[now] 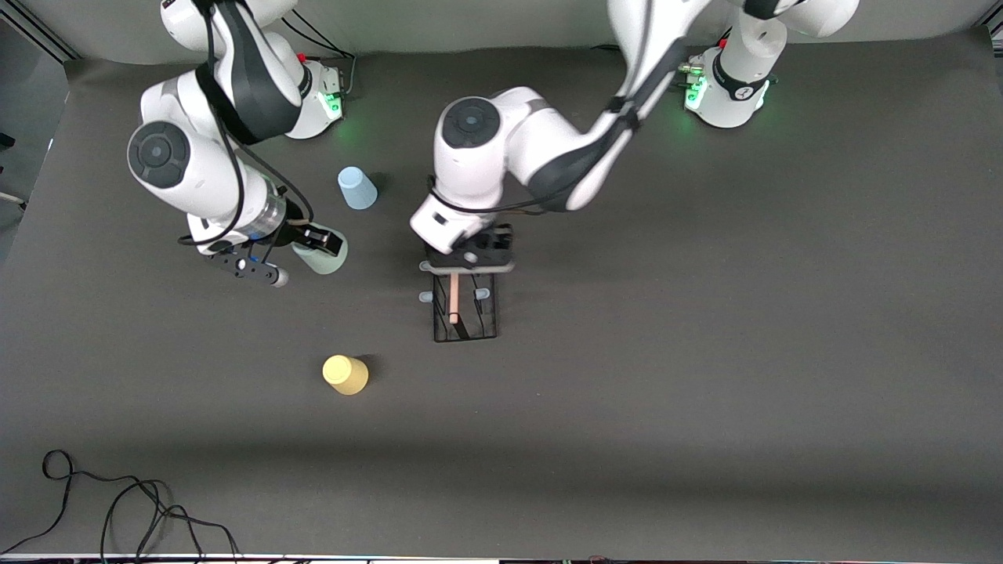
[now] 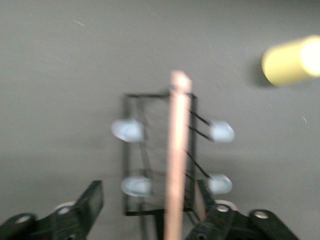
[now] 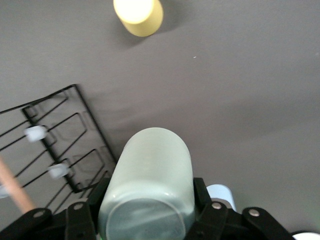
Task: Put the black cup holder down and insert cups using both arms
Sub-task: 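Release the rack with the left gripper while the right gripper lifts the cup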
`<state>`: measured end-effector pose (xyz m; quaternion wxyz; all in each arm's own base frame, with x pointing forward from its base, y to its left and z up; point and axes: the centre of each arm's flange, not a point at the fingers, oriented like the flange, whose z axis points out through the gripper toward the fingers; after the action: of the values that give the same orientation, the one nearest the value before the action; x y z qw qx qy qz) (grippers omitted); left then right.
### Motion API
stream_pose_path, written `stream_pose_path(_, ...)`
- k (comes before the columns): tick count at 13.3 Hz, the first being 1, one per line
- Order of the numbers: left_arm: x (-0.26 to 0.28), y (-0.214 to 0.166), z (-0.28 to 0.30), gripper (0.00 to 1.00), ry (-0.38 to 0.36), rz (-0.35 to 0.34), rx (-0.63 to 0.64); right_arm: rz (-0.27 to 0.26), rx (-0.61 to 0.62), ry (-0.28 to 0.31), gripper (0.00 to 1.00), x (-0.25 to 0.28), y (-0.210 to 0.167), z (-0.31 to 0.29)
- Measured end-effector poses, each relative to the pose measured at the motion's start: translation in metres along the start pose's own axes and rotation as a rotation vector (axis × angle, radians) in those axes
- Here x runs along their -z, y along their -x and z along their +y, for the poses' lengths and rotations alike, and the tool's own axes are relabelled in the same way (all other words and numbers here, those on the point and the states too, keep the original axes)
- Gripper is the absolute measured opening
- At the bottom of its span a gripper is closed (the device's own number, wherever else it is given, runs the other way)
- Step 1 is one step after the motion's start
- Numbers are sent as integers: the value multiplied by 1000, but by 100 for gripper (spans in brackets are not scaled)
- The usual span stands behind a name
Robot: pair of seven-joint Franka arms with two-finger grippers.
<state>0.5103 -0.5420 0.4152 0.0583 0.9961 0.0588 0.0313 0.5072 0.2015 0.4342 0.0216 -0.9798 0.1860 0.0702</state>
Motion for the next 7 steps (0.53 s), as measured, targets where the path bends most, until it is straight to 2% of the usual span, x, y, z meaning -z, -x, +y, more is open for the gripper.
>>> stream_pose_path(1, 30, -27, -27, 100, -20, -13, -5, -4, -21, -6, 70, 0, 15, -18)
stream_pose_path(4, 112, -78, -117, 100, -78, -65, -80, -37, -59, -20, 70, -13, 60, -65)
stream_pose_path(7, 157, -122, -220, 100, -98, -93, -153, -33, -65, -9, 70, -35, 97, -98)
